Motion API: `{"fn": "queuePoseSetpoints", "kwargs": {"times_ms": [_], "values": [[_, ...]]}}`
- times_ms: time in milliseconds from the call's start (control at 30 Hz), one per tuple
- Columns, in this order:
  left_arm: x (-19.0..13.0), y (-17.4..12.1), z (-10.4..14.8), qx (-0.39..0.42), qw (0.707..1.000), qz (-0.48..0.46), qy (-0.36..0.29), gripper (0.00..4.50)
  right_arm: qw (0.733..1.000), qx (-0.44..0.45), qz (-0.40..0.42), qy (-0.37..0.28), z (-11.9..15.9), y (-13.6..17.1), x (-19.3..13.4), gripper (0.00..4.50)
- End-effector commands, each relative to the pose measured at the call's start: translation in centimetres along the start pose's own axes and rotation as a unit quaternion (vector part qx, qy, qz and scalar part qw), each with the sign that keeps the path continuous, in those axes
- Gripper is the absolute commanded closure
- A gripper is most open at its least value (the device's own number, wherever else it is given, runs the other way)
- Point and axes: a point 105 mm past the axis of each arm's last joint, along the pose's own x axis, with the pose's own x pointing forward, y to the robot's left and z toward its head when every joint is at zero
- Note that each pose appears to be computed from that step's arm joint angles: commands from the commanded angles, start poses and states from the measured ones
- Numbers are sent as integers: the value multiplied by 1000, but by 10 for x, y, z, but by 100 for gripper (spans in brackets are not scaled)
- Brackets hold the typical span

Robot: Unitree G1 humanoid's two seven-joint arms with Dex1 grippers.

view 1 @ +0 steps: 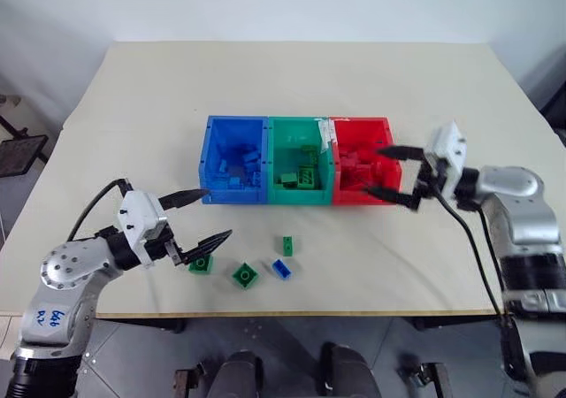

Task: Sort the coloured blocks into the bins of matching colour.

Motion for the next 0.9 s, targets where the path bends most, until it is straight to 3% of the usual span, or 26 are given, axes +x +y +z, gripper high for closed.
{"fn": "queuePoseSetpoints", "kwargs": {"times_ms": [33, 300, 733, 900], "values": [[-17, 14, -5, 26, 999, 12, 19, 0, 998, -61, 34, 4, 9, 17, -24, 4], [-28, 20, -11, 30, 998, -29, 38, 0, 997, -12, 51, 61, -24, 39, -51, 4], [-22, -14, 0, 17, 995, -84, 49, 0, 993, -3, 115, 36, -5, 70, -27, 4], [-21, -24, 2, 12, 994, -101, 48, 0, 983, 1, 173, 62, 0, 88, 20, 4]]}}
